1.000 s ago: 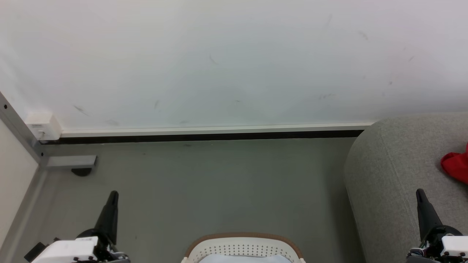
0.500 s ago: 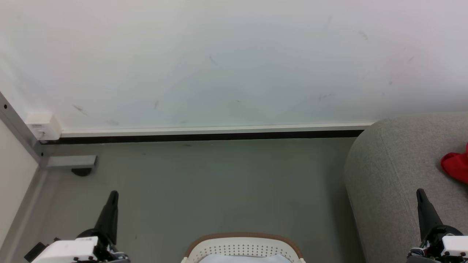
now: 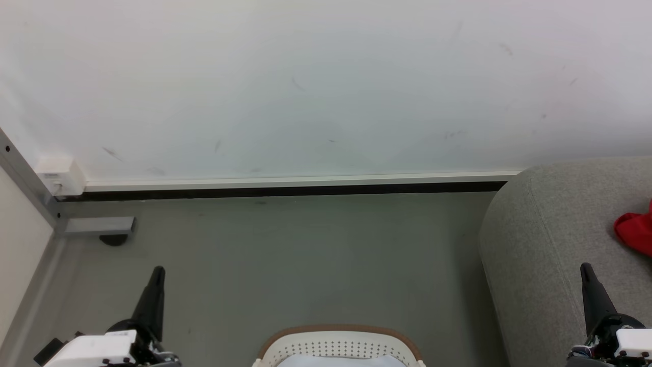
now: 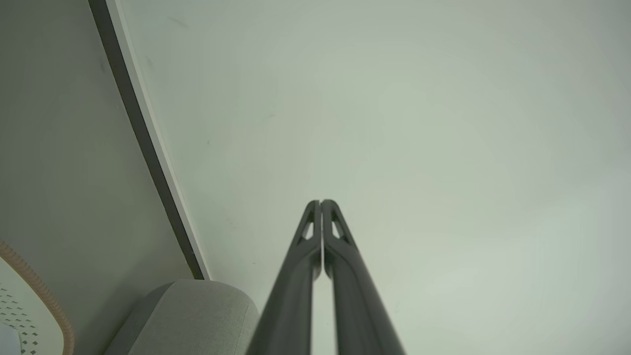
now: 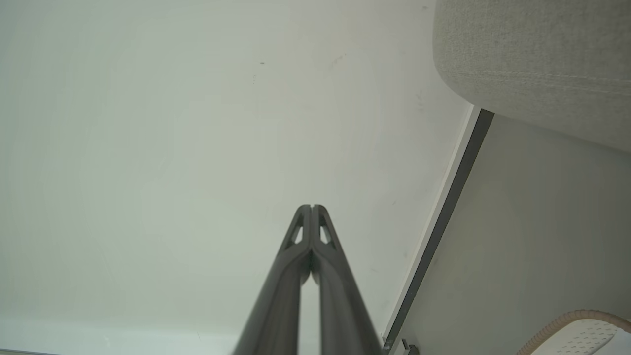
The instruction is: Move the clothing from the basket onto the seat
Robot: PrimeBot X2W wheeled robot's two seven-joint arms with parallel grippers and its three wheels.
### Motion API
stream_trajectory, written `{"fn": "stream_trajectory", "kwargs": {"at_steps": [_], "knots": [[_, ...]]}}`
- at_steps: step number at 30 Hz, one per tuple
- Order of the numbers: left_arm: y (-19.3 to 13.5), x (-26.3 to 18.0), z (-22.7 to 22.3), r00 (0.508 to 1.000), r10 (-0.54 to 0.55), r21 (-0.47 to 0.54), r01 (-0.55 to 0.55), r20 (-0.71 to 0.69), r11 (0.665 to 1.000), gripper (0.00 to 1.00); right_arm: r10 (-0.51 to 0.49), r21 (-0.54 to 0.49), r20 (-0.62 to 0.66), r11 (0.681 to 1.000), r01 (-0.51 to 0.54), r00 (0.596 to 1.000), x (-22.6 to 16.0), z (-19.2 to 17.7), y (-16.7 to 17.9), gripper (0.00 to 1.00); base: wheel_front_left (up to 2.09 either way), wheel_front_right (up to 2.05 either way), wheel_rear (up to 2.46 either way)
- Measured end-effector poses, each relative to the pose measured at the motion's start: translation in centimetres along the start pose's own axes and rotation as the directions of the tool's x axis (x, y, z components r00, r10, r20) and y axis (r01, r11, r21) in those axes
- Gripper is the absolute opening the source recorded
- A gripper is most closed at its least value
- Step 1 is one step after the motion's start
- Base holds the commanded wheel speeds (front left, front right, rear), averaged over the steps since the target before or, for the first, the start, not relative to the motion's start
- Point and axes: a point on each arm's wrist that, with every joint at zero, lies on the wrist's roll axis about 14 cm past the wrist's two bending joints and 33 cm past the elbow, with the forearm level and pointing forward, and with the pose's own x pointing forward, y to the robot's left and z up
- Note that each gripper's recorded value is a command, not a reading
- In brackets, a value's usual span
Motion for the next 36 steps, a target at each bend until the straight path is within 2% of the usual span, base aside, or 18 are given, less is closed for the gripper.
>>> {"fn": "stream_trajectory", "kwargs": {"at_steps": [36], "knots": [[0.0, 0.0, 0.0, 1.0, 0.0, 0.0, 0.0, 0.0, 1.0, 0.0, 0.001, -0.004, 0.0, 1.0, -0.001, 1.0, 0.0, 0.01, 0.1, 0.0, 0.0, 0.0, 0.0]]}}
